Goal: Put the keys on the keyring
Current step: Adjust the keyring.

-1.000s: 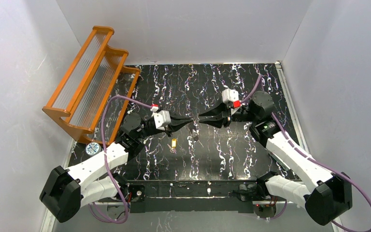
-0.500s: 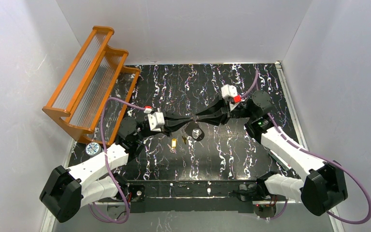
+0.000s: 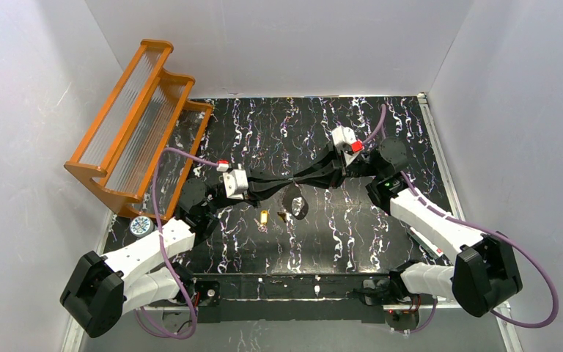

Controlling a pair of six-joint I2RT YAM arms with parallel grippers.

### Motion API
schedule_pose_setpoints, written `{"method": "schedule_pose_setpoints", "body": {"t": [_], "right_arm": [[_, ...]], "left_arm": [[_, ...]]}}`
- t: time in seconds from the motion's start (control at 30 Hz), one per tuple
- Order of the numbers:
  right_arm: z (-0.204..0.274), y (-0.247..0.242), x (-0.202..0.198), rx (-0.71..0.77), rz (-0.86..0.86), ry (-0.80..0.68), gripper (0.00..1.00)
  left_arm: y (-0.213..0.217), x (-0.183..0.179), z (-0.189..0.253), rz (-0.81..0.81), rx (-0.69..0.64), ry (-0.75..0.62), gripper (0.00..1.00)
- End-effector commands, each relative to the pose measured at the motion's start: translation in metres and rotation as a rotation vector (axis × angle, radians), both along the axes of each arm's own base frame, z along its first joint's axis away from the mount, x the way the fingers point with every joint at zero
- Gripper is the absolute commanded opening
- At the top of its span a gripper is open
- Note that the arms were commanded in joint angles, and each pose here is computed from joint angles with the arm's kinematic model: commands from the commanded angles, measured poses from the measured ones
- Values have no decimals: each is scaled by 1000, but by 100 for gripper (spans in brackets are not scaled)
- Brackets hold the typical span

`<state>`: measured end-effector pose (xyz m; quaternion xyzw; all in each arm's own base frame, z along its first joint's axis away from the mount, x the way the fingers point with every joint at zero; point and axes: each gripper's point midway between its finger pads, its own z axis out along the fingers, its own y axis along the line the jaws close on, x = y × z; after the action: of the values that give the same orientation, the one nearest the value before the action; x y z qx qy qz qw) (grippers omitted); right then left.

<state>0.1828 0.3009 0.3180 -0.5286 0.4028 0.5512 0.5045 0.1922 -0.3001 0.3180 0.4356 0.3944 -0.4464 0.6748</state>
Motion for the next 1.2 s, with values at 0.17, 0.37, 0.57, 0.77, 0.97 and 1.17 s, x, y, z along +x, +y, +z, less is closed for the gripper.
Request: {"method": "schedule_pose_setpoints", "body": {"t": [0.17,0.37,0.57,0.77,0.97,1.17], "right_arm": [[8,5,-11,32,47,-39,29],[8,10,-12,32,59,-29,15],[5,10,-14,24,64,-18,1],[0,8,-10,-8,22,-36,1],[-4,6,-2,-30,-57,-35,1],[-13,4,1,-68,-84,-21,1]], "left_arm": [[2,-1,7,5,-29,-33,0],[2,-1,7,6,-29,-35,0],[4,0,5,17,-30,-28,0],[9,1,-3,53,-32,-12,8],[16,6,-12,112,-14,-16,42],[25,14,-19,191,33,-24,56]]}}
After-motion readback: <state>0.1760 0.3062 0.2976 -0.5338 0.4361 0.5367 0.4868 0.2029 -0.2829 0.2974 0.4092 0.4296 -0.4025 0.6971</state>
